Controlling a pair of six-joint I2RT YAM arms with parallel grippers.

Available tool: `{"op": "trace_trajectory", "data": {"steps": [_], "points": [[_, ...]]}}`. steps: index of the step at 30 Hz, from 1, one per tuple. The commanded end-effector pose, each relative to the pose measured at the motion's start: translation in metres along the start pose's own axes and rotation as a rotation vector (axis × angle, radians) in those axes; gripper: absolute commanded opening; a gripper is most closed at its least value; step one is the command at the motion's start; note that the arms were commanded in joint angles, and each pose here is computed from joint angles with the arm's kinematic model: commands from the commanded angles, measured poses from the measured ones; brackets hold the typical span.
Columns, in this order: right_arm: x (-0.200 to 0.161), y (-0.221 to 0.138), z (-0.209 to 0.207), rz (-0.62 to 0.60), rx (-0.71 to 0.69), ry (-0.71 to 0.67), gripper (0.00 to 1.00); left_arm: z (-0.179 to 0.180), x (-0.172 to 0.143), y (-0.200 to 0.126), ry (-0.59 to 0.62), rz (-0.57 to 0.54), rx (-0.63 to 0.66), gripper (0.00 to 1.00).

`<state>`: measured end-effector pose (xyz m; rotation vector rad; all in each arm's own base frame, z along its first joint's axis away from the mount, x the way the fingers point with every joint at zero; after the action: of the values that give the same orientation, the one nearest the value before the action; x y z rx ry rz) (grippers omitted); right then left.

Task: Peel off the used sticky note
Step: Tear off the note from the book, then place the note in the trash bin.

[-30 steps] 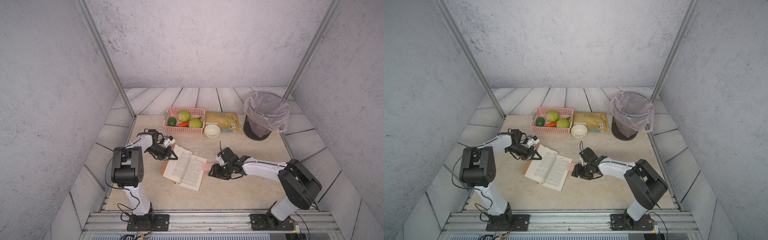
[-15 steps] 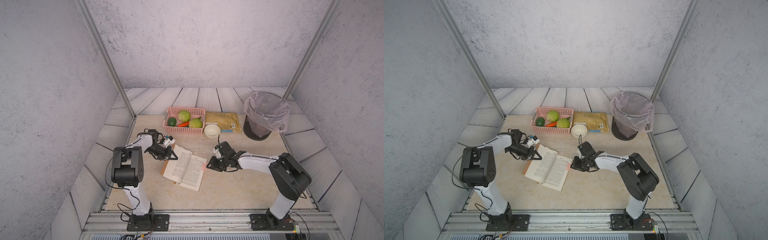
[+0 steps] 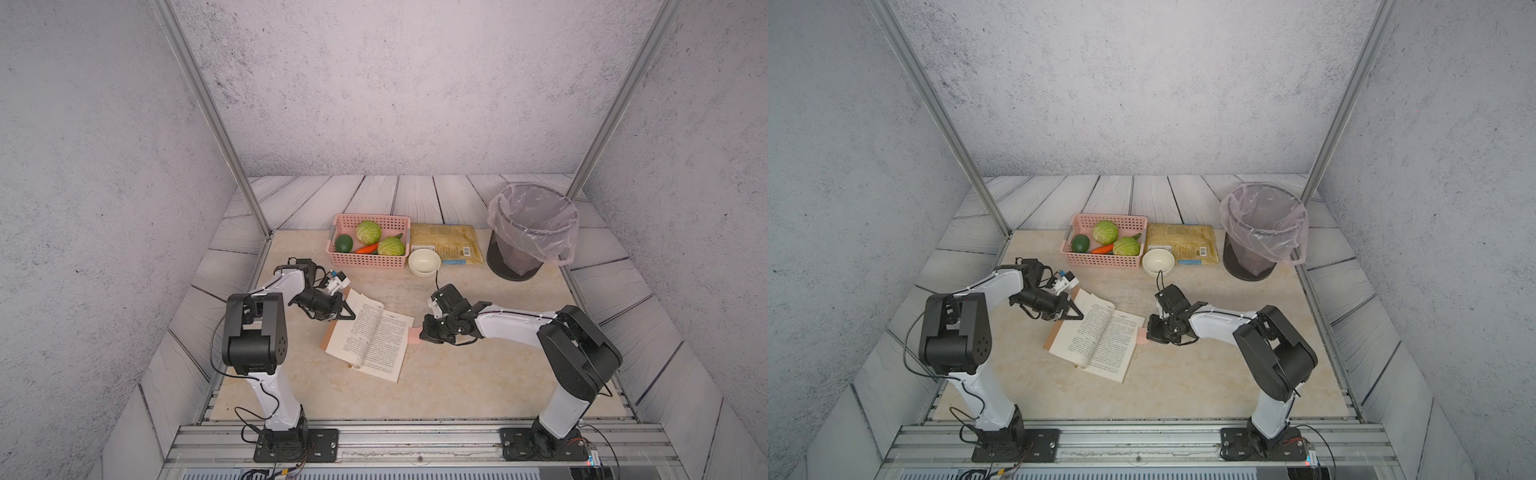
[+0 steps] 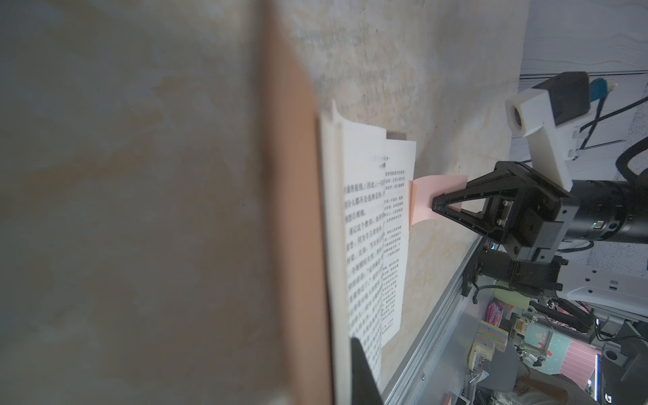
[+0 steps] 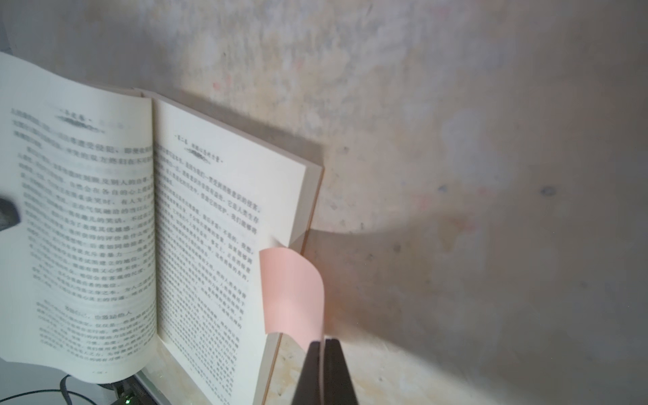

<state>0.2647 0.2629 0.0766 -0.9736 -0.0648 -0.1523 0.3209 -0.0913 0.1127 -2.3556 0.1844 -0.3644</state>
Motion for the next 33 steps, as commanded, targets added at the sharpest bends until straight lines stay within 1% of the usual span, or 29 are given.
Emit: {"op": "trace_trajectory", "data": {"steps": [1,3,6,8,11,14,17,19,27,29,33], "points": [[0.0,-0.01,-0.007,-0.014,-0.023,-0.006,0.0,0.011,-0.004,0.003,-0.011,0.014,0.026,0.0],[0.001,-0.014,-0.008,-0.016,-0.012,-0.011,0.0,0.01,-0.004,0.002,-0.012,0.012,0.023,0.0],[0.002,-0.026,0.001,-0.023,0.039,-0.05,0.0,0.009,-0.004,0.002,-0.01,0.009,0.016,0.0],[-0.001,-0.043,0.011,-0.031,0.072,-0.098,0.0,0.008,-0.003,0.002,-0.008,0.007,0.008,0.0],[-0.003,-0.075,0.019,-0.075,0.073,-0.154,0.0,0.008,-0.003,0.003,-0.012,0.009,0.003,0.0],[0.0,-0.109,0.021,-0.125,0.096,-0.159,0.0,0.008,-0.004,0.003,-0.011,0.009,0.003,0.0],[0.013,-0.151,0.015,-0.186,0.129,-0.116,0.0,0.008,-0.003,0.002,-0.008,0.007,0.007,0.0],[0.025,-0.183,0.008,-0.246,0.112,-0.08,0.0,0.008,-0.003,0.002,-0.008,0.007,0.009,0.0],[0.08,-0.319,-0.016,-0.592,0.01,0.024,0.0,0.009,-0.004,0.002,-0.01,0.012,0.01,0.0],[0.094,-0.342,-0.023,-0.653,0.005,0.056,0.0,0.009,-0.004,0.003,-0.009,0.013,0.009,0.0],[0.128,-0.369,-0.042,-0.714,-0.026,0.151,0.0,0.009,-0.004,0.003,-0.009,0.013,0.009,0.0]]}}
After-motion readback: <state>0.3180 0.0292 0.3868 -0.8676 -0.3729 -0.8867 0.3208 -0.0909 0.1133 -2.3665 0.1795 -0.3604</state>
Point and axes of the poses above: each gripper's point midway between its finger pads, its own y axis out along the fingers, its own z axis along the line the jaws close on, x = y × z, the point moved 5 cm from there along -y, back along the fingers, and after that the axes turned 4 degrees about y, right-handed, at the moved point
